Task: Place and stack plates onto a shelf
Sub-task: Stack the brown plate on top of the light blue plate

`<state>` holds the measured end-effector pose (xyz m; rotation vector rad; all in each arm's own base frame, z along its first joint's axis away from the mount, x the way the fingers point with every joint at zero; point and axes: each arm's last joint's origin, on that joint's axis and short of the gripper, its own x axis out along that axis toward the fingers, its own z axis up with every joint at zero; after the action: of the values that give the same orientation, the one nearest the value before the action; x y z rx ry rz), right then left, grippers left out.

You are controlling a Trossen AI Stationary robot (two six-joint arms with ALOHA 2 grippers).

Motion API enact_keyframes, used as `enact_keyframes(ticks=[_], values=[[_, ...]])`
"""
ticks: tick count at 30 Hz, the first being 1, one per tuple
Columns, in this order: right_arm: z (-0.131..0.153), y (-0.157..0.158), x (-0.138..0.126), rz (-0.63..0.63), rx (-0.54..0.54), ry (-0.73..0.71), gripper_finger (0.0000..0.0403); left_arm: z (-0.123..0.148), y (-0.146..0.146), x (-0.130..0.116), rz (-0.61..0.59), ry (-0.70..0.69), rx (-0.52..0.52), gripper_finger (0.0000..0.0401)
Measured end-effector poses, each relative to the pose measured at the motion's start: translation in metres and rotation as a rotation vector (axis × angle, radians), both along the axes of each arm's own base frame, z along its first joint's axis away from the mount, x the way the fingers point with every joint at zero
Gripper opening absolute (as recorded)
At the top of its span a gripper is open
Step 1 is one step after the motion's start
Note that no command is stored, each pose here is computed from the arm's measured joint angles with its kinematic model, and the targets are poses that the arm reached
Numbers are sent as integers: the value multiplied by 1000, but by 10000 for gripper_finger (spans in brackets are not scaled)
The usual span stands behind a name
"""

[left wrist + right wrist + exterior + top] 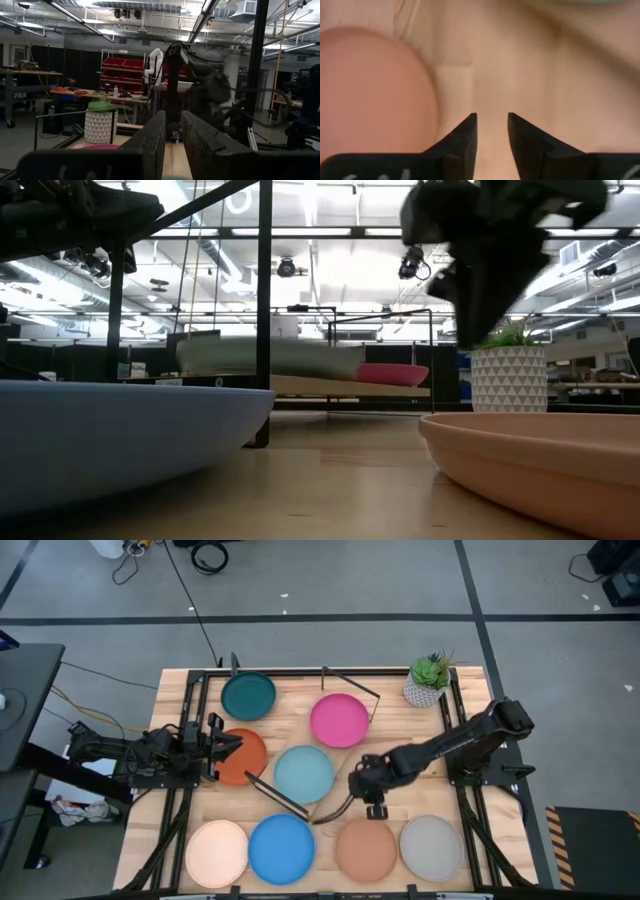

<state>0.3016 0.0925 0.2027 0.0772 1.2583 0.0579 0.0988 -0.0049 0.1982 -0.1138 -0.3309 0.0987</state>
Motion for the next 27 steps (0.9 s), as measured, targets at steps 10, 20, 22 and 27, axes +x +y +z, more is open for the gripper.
enact_keyframes(ticks=[10, 20, 22, 27], values=[[-36, 35, 3, -39, 95, 119, 192, 1, 0, 0, 1, -9, 1, 68], [-65, 51, 4, -33, 32, 169, 176, 1, 0, 0, 1, -9, 1, 68], [-66, 50, 4, -36, 18, 168, 159, 1, 0, 0, 1, -9, 1, 68], [-60, 46, 3, -55, 4, 152, 87, 1, 0, 0, 1, -9, 1, 68]])
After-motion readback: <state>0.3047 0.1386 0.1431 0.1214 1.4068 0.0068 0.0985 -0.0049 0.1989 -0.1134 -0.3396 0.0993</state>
